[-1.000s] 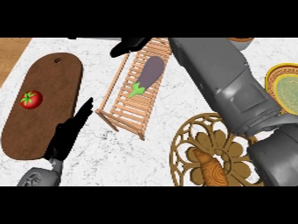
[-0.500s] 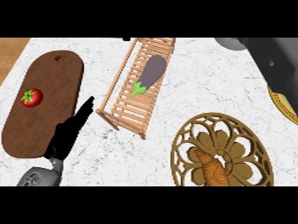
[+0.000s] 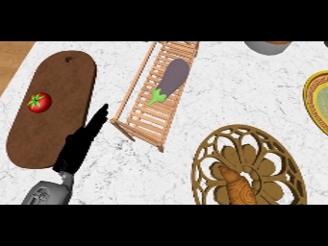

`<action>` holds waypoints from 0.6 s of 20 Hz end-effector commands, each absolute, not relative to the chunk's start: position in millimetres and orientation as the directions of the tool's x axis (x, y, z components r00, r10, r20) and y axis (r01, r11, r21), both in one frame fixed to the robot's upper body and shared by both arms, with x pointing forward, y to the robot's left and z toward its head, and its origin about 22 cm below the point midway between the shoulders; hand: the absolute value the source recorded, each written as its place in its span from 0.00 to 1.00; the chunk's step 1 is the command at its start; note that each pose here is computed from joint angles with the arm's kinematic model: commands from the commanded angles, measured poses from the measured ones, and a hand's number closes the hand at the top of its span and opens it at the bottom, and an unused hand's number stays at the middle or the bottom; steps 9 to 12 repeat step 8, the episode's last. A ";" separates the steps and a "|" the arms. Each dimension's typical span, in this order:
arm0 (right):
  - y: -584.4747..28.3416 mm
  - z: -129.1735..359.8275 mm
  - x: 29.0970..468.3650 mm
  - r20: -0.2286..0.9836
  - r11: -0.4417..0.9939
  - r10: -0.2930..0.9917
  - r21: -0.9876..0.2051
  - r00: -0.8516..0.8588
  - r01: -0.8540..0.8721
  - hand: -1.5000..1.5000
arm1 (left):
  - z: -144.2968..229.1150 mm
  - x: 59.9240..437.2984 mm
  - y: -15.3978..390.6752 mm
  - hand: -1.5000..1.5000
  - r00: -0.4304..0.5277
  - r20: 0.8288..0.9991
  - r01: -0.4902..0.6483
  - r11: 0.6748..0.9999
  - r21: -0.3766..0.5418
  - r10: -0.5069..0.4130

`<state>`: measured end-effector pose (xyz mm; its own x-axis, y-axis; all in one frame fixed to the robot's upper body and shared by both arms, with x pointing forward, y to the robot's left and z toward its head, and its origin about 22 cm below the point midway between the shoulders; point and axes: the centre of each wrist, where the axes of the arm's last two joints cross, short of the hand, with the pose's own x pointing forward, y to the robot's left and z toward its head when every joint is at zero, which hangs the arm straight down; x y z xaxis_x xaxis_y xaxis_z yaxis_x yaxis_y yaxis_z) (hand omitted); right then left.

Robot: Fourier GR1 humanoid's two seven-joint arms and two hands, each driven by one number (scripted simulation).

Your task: Pick the eggplant from the placemat and place it in the tiered shelf

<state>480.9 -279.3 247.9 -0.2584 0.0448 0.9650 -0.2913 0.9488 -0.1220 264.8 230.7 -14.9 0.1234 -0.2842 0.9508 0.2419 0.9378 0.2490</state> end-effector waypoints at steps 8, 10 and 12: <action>-329.1 241.3 468.2 0.939 0.922 0.126 -0.229 -0.319 -0.312 0.00 | -16.0 267.5 228.5 0.50 0.119 0.949 0.264 0.931 0.252 -0.291; -329.1 241.3 468.2 0.939 0.922 0.126 -0.229 -0.319 -0.312 0.00 | -16.0 267.5 228.5 0.50 0.119 0.949 0.264 0.931 0.252 -0.291; -329.1 241.3 468.2 0.939 0.922 0.126 -0.229 -0.319 -0.312 0.00 | -16.0 267.5 228.5 0.50 0.119 0.949 0.264 0.931 0.252 -0.291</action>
